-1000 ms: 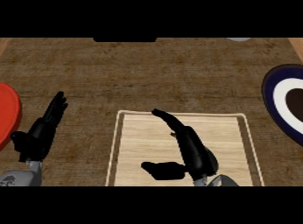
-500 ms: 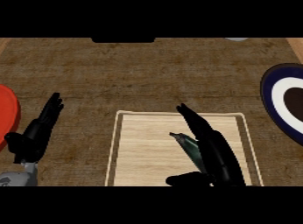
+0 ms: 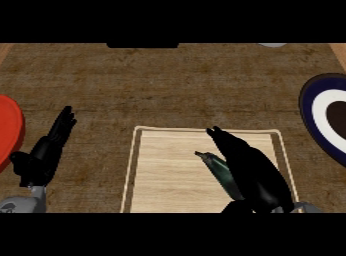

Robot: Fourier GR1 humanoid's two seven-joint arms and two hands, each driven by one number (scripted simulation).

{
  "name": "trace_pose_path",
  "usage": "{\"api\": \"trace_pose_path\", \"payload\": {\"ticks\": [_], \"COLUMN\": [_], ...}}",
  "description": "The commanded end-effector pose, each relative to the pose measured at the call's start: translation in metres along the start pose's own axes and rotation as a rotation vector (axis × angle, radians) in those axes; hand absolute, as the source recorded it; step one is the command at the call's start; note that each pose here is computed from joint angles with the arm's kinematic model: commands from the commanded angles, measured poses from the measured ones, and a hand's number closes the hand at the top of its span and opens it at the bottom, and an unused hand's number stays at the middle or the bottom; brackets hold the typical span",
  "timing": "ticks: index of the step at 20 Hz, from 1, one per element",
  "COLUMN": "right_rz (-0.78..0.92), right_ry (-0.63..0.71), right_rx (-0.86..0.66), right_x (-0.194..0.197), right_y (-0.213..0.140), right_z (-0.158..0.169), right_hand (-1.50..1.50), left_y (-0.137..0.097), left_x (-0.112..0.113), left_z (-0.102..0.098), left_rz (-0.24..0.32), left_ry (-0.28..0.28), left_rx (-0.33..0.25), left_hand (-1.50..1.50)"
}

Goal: Pick the eggplant from the tray and place it in the plate

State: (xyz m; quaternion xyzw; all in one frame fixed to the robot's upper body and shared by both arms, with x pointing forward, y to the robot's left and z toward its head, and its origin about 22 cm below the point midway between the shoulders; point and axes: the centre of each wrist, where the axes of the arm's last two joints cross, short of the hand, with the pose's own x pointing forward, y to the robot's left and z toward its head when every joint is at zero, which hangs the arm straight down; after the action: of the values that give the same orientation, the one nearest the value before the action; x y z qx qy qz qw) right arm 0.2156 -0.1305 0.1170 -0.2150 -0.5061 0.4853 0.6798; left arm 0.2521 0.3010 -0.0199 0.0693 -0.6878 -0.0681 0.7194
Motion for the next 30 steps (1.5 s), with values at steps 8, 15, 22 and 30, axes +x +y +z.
{"api": "trace_pose_path", "payload": {"ticks": [8, 15, 22, 30], "right_rz": [0.13, 0.178, 0.218, 0.258], "right_ry": [0.185, 0.246, 0.269, 0.291], "right_rx": [0.103, 0.194, 0.214, 0.196], "right_x": [0.012, -0.01, -0.024, -0.02], "right_y": [-0.022, 0.001, 0.028, 0.06], "right_z": [-0.01, -0.053, -0.046, -0.039], "right_hand": [-1.5, -1.5, -1.5, -1.5], "left_y": [-0.011, -0.005, -0.001, 0.007], "left_x": [0.008, -0.003, -0.002, -0.012], "left_z": [-0.002, 0.004, 0.003, 0.003], "left_rz": [0.021, 0.017, 0.01, 0.011], "left_ry": [0.007, -0.006, -0.015, 0.005], "left_rx": [0.002, -0.011, 0.016, -0.001], "left_hand": [0.0, 0.0, 0.0, 0.0]}}
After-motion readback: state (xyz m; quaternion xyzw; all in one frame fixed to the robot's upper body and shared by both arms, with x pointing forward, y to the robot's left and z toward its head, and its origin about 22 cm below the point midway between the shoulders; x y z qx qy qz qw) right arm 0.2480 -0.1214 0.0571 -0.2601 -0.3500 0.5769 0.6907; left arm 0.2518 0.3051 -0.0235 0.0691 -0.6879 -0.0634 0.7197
